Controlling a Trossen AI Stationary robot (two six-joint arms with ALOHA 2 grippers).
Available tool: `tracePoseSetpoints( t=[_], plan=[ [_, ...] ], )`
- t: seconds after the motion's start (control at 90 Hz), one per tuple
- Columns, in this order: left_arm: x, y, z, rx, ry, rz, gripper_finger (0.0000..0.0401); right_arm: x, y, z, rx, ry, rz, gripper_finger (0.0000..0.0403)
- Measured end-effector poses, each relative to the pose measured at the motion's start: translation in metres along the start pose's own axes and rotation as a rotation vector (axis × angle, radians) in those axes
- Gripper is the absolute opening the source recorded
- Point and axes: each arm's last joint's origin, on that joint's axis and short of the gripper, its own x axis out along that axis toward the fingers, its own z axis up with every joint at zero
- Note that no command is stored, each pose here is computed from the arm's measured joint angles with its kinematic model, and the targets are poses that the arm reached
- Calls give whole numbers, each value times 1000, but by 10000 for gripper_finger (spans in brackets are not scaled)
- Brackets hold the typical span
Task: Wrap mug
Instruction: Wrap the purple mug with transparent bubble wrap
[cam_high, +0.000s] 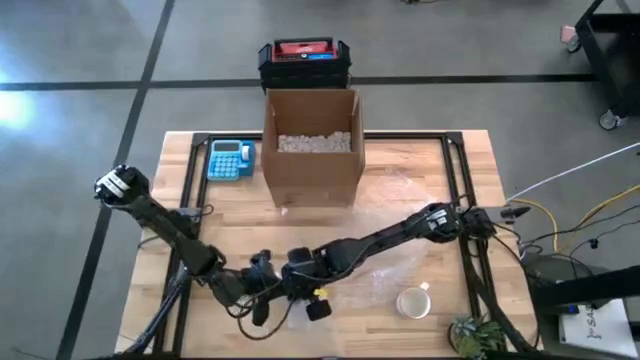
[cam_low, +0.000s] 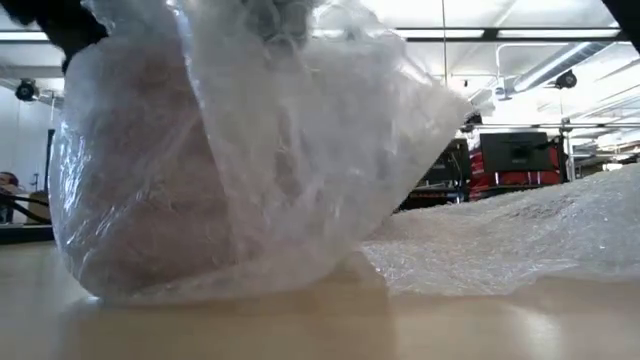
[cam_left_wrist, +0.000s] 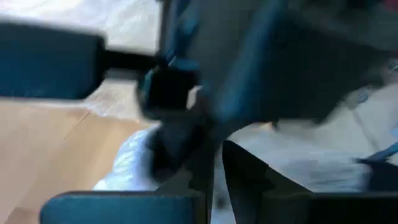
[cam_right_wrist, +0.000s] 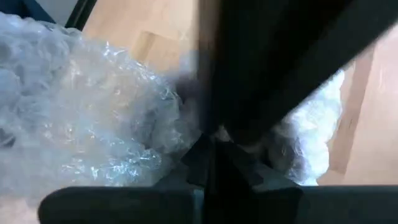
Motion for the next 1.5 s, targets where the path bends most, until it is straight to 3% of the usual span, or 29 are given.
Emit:
tracePoseSetpoints(
  t=[0.156, 0.256, 0.344, 0.4, 0.756, 1.056, 1.5],
  plan=[
    [-16, -11, 11, 31, 46, 14, 20, 0, 0, 2, -23, -10, -2, 2],
    [-24, -4, 2, 42, 123, 173, 20, 0, 1, 2, -42, -15, -2, 3],
    [-26, 8, -10, -30, 166, 315, 20, 1, 2, 2, -59, -15, -2, 1],
    [-23, 12, -17, -76, 178, 350, 20, 1, 2, 2, -72, -14, -1, 1],
    [6, -1, -18, -16, 78, 206, 20, 2, 2, 2, -104, -21, 6, 2],
    [27, 3, -38, 24, 76, 264, 20, 2, 2, 2, -97, -18, 11, 2],
    [27, 2, -33, 111, 33, 272, 20, -27, -1, 12, -189, 19, 17, 10]
  ],
)
